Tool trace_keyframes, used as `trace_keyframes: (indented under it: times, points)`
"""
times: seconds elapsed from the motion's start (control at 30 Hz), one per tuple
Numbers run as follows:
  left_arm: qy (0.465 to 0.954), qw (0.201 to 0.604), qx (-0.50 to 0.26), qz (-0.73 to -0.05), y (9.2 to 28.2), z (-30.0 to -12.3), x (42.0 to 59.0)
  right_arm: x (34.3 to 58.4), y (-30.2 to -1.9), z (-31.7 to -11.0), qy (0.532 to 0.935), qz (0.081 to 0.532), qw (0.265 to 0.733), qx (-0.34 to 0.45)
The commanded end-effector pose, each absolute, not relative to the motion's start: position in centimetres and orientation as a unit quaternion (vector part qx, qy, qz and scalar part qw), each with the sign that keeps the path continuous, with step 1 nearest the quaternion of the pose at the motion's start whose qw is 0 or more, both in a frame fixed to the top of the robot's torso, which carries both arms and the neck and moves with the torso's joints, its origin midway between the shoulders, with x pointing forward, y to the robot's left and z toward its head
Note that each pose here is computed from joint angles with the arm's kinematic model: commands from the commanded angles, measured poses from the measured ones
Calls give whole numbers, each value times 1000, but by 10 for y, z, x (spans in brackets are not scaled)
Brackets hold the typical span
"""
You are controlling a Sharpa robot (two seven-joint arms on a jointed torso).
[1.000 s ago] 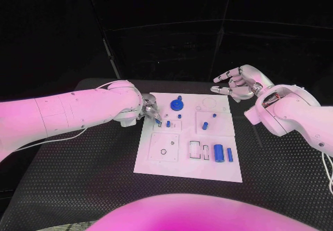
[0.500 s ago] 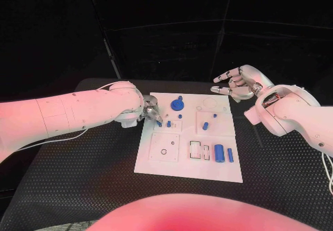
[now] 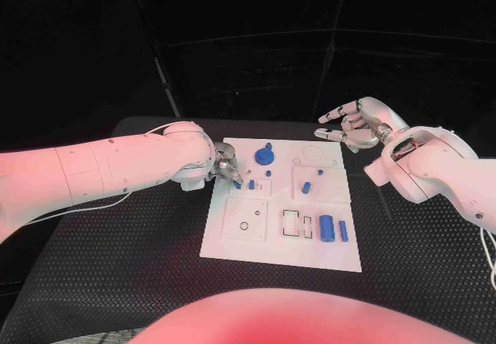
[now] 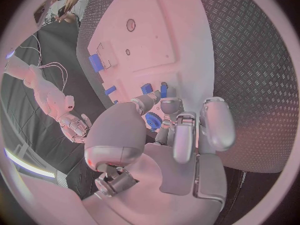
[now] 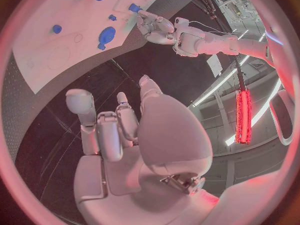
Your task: Assemble the parts on the task board
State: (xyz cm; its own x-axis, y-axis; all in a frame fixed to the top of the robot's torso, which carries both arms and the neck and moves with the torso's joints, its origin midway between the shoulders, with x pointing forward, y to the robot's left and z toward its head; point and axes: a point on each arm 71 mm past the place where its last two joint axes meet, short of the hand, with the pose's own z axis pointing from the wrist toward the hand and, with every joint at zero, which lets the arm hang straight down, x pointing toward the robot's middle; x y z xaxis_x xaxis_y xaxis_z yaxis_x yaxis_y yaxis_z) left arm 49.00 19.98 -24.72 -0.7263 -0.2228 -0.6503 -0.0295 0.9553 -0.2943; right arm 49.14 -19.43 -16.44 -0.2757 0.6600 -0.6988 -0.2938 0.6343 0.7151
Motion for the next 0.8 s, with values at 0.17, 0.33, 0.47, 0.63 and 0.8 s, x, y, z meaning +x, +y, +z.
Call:
trace_keyframes:
  times: [0.17, 0.33, 0.47, 0.63, 0.8]
  points:
    - [927, 350, -54, -124, 201, -251, 486, 491, -194, -163, 687, 410, 586, 130]
    - [928, 348, -52, -123, 201, -252, 486, 491, -194, -163, 687, 410, 586, 130]
    - [928, 348, -52, -123, 201, -252, 486, 491, -194, -163, 687, 410, 586, 130]
    - [928, 349, -52, -123, 200, -252, 487, 491, -194, -163, 687, 410, 586, 130]
    - [928, 348, -51, -122, 199, -252, 488, 491, -193, -163, 687, 410, 586, 130]
